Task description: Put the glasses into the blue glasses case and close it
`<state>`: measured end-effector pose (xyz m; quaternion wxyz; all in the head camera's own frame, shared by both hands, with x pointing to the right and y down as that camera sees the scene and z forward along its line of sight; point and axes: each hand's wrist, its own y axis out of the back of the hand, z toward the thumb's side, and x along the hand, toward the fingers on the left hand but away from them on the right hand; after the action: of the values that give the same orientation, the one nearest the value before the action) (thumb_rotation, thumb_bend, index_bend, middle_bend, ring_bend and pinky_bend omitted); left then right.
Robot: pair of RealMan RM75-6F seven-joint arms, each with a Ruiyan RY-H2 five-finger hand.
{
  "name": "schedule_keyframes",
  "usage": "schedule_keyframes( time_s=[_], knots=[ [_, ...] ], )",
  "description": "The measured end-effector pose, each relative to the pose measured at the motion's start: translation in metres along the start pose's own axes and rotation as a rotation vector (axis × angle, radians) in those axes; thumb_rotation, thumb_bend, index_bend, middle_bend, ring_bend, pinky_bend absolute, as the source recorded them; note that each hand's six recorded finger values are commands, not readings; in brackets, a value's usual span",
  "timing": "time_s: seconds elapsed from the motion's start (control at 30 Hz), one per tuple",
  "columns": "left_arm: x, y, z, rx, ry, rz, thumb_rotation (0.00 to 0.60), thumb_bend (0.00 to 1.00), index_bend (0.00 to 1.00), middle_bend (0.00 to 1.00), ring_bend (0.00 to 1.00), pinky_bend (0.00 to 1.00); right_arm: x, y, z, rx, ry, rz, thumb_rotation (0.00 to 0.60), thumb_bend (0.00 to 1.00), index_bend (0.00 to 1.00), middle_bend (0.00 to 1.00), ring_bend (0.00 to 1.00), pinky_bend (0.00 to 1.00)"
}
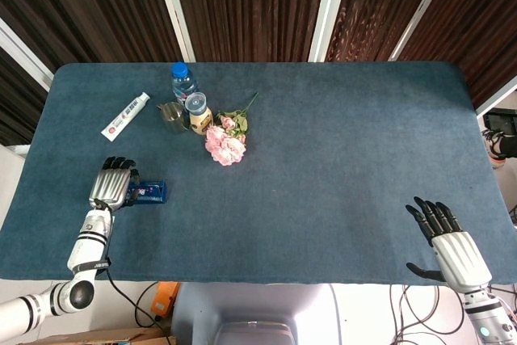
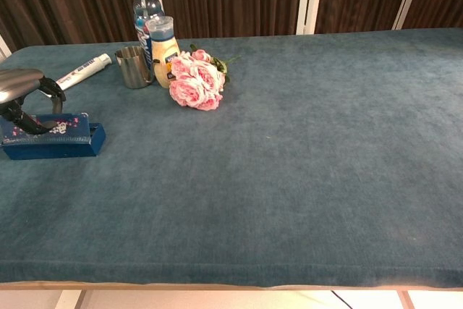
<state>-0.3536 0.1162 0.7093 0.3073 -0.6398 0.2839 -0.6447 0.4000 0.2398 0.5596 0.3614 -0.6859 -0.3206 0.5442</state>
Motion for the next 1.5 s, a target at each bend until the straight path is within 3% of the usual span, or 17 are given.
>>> schedule_keyframes(
  time_s=[0.23,0.33,0.5,0.57,0.8,1.07,1.2,1.33,1.5],
  knots=[
    [0.008,0.0,-0.002,-0.01,0.019,-0.009,0.6,0.5,0.62,0.23,0.14,0.11,0.0,0.0,0.0,-0.001,-0.001,0.0,0.6,0.1,0.0,0.0,0.0,0.0],
    [0.014,-0.001,-0.006,-0.014,0.04,-0.015,0.6,0.49,0.54,0.23,0.14,0.11,0.001,0.001,-0.001,-0.003,-0.002,-0.001,0.6,0.1,0.0,0.0,0.0,0.0],
    [0.026,-0.003,-0.013,-0.034,0.076,-0.007,0.6,0.44,0.29,0.21,0.14,0.11,0.001,0.002,-0.002,-0.004,-0.005,-0.002,0.6,0.1,0.0,0.0,0.0,0.0],
    [0.029,-0.003,-0.016,-0.04,0.087,0.002,0.6,0.43,0.24,0.19,0.13,0.11,0.001,0.002,-0.002,-0.004,-0.006,-0.002,0.6,0.1,0.0,0.0,0.0,0.0],
    [0.039,-0.001,-0.028,-0.052,0.122,0.034,0.6,0.41,0.22,0.17,0.13,0.11,0.001,0.002,-0.002,-0.002,-0.005,-0.001,0.6,0.1,0.0,0.0,0.0,0.0],
    [0.025,0.011,-0.019,-0.149,0.049,0.069,0.6,0.37,0.22,0.13,0.08,0.1,0.001,0.001,-0.002,0.003,-0.006,0.001,0.6,0.1,0.0,0.0,0.0,0.0],
    [0.007,0.018,-0.01,-0.208,-0.02,0.015,0.6,0.33,0.19,0.05,0.01,0.09,0.001,0.0,0.001,0.002,0.003,0.003,0.6,0.1,0.0,0.0,0.0,0.0],
    [-0.008,0.017,-0.006,-0.196,-0.066,-0.07,0.6,0.3,0.1,0.0,0.0,0.07,0.002,-0.001,0.003,-0.003,0.013,0.007,0.6,0.1,0.0,0.0,0.0,0.0],
    [-0.007,0.005,-0.008,-0.148,-0.048,-0.072,0.6,0.29,0.02,0.0,0.0,0.03,0.003,0.0,0.004,-0.012,0.021,0.012,0.6,0.1,0.0,0.0,0.0,0.0]
  ],
)
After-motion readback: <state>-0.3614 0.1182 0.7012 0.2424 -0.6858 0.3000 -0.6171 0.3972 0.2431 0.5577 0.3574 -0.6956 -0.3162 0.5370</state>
